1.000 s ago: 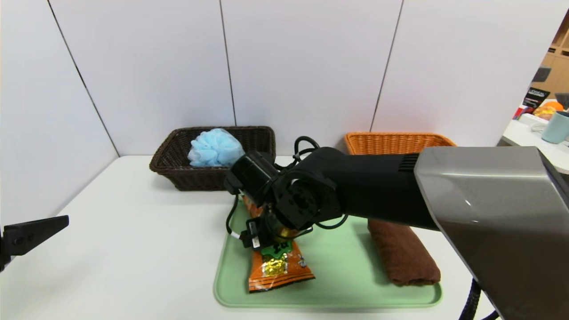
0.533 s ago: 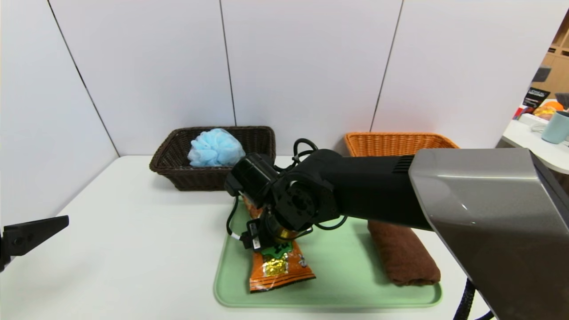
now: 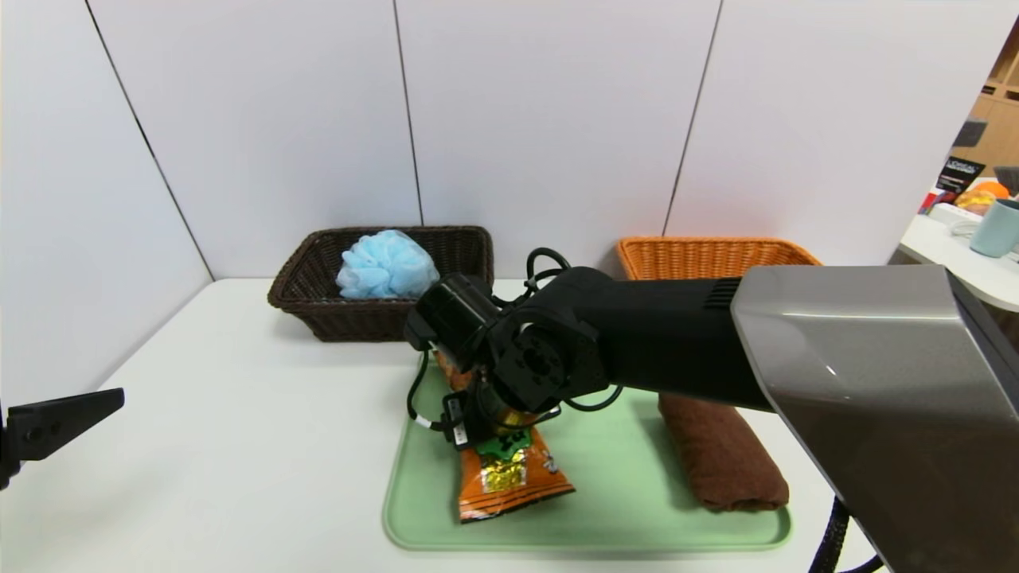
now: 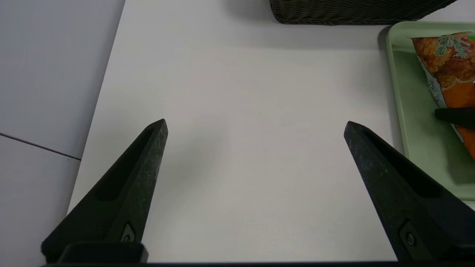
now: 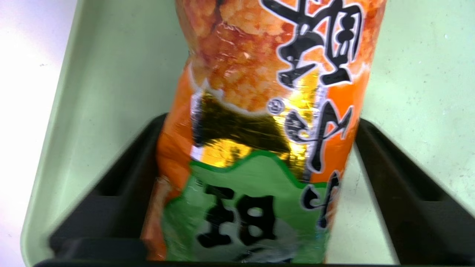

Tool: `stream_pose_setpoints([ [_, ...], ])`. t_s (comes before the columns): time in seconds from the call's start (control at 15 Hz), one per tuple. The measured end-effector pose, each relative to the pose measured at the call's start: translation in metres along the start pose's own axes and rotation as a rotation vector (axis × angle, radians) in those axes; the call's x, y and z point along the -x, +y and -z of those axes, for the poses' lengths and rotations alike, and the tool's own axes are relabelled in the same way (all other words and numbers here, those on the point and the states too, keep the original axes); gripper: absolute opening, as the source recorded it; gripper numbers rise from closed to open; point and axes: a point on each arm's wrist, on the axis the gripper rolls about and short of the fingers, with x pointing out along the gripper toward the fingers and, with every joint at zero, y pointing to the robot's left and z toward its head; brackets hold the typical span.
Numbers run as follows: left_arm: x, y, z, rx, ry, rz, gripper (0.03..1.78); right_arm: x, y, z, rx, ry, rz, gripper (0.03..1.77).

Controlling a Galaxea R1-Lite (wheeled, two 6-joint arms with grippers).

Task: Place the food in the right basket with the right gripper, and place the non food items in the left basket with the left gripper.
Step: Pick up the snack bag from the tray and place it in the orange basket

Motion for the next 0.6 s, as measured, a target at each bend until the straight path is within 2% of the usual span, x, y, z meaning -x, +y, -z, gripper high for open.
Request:
stream_pose_setpoints([
  [0.2, -0.0002, 0.0000, 0.0003, -0.001, 0.001, 0.000, 1.69, 0.0006, -0.0003, -0.0002, 0.002, 0.000, -0.001, 1.04],
  [0.4, -0.0002, 0.0000, 0.0003, 0.000, 0.001, 0.000, 1.69, 0.0016, 0.0003, -0.0001, 0.012, -0.002, -0.003, 0.75],
  [0.47, -0.0002, 0.0000, 0.0003, -0.001, 0.001, 0.000, 1.69, 0.0028, 0.0004, -0.0004, 0.012, -0.005, -0.004, 0.54],
  [0.6, -0.0002, 0.0000, 0.0003, -0.001, 0.001, 0.000, 1.69, 0.0066, -0.0001, -0.0014, 0.013, -0.012, -0.008, 0.50],
])
